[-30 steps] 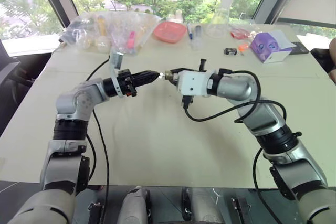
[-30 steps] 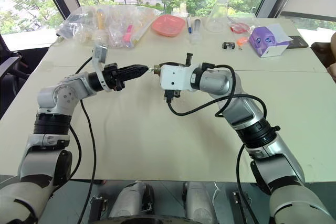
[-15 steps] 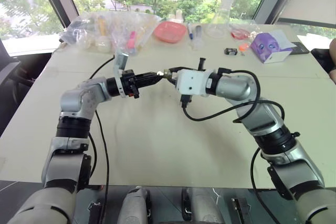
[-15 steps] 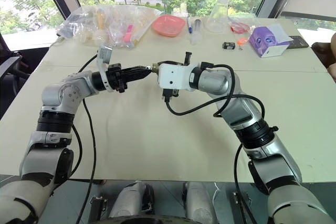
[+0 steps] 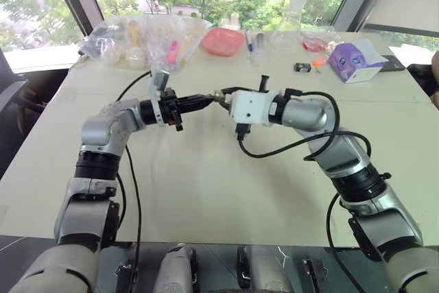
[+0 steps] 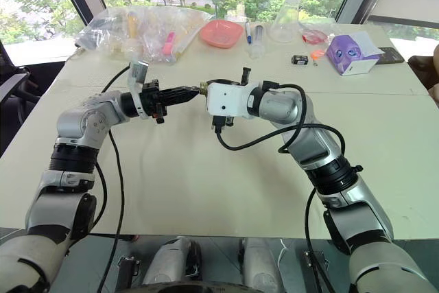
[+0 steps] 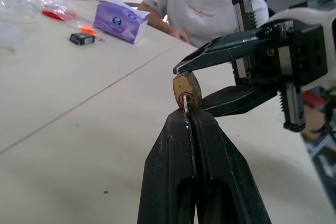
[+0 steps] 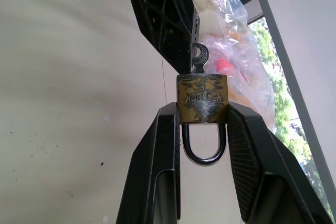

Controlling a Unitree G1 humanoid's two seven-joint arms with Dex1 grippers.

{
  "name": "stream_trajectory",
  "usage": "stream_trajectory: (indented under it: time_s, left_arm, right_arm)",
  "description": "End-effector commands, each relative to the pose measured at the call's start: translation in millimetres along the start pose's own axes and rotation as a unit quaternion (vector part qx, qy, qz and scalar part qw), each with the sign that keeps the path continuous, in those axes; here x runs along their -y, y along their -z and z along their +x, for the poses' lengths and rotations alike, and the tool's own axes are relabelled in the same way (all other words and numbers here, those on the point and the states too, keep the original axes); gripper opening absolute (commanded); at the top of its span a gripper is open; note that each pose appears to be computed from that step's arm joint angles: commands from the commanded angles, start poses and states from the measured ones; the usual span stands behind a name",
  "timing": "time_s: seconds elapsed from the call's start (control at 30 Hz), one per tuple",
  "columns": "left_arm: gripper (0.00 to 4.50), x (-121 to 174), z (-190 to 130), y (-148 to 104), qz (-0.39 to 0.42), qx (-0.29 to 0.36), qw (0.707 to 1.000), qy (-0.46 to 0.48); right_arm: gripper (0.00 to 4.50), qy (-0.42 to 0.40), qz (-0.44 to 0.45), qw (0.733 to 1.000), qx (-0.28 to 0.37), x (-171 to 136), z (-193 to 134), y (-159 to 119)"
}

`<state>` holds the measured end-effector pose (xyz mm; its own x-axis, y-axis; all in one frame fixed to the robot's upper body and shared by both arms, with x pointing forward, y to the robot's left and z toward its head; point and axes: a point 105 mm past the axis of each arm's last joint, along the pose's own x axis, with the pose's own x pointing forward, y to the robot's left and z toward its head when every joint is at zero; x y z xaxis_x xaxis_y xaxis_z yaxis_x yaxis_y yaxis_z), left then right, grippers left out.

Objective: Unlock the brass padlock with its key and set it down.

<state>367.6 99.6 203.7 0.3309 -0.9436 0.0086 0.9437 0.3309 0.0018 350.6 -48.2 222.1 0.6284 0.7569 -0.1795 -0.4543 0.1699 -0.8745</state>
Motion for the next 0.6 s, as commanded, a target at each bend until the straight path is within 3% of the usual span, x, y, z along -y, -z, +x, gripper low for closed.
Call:
stream_trajectory:
  time_s: [0.03, 0.13, 0.27, 0.5, 0.6]
  left_arm:
    - [0.03, -4.6, 1.5, -12.3, 0.131, -0.021, 0.991, -0.015]
    - [0.03, -3.4, 4.2, -18.5, 0.183, -0.018, 0.983, -0.007]
    - [0.03, -4.4, 3.0, -23.1, 0.180, -0.013, 0.984, 0.000]
    - [0.03, 6.8, -9.6, -15.6, 0.036, -0.028, 0.997, 0.055]
    - [0.88, 1.7, -13.6, -14.1, 0.016, -0.029, 0.999, 0.037]
  right_arm:
    - [0.64, 0.024, -0.019, 0.999, 0.028, 12.9, -5.0, -16.4]
    - [0.64, 0.023, -0.020, 0.999, 0.027, 12.5, -4.9, -15.9]
    - [0.64, 0.025, -0.020, 0.999, 0.026, 12.6, -4.8, -15.2]
    - [0.64, 0.027, -0.019, 0.999, 0.023, 12.9, -5.3, -13.3]
    - [0.64, 0.028, -0.018, 0.999, 0.022, 13.0, -5.5, -12.8]
